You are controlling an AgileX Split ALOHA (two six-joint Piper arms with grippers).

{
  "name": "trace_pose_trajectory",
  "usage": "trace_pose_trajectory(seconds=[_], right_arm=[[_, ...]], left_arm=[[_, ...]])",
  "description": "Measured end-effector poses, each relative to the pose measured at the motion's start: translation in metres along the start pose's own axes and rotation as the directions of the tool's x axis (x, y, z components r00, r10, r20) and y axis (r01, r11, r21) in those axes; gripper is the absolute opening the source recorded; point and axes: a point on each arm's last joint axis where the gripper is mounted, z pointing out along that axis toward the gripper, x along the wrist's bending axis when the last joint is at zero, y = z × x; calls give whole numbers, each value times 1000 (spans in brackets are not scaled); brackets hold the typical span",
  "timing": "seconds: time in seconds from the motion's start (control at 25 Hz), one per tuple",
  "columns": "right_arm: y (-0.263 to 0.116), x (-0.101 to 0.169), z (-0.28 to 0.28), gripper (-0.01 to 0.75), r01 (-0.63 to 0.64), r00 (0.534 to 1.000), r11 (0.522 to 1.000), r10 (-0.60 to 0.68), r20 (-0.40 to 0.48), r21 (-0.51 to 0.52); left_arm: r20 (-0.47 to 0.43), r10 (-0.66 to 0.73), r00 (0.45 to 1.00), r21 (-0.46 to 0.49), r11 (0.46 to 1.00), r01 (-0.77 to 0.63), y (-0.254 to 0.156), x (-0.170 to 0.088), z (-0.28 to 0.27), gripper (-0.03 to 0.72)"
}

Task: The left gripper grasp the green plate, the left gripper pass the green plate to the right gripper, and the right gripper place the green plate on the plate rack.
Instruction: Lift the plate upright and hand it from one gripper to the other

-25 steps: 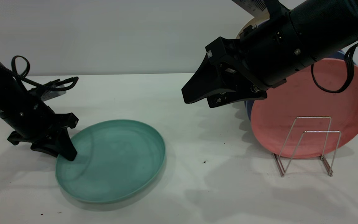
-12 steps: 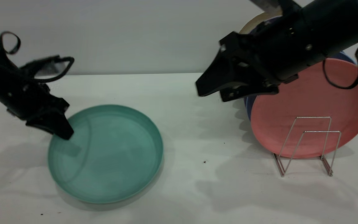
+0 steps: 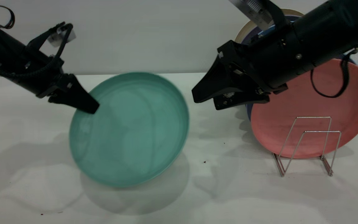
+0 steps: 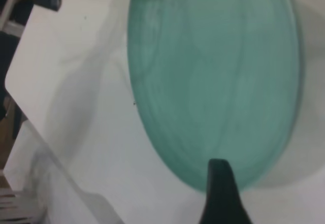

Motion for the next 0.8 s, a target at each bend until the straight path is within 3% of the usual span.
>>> trace_pose_trajectory(seconds=[0.6, 0.68, 0.8], right_arm=[[-1, -12, 15, 495, -24, 1000, 1000, 24, -4, 17], [-1, -12, 15, 455, -25, 1000, 1000, 25, -5, 17], [-1, -12, 15, 321, -25, 1000, 1000, 25, -5, 17]], left_arm=[[107, 42, 993, 4, 999, -43, 14, -34, 23, 22], [113, 48, 992, 7, 999, -49, 14, -37, 25, 22], [123, 35, 992, -11, 999, -33, 16, -39, 26, 22]])
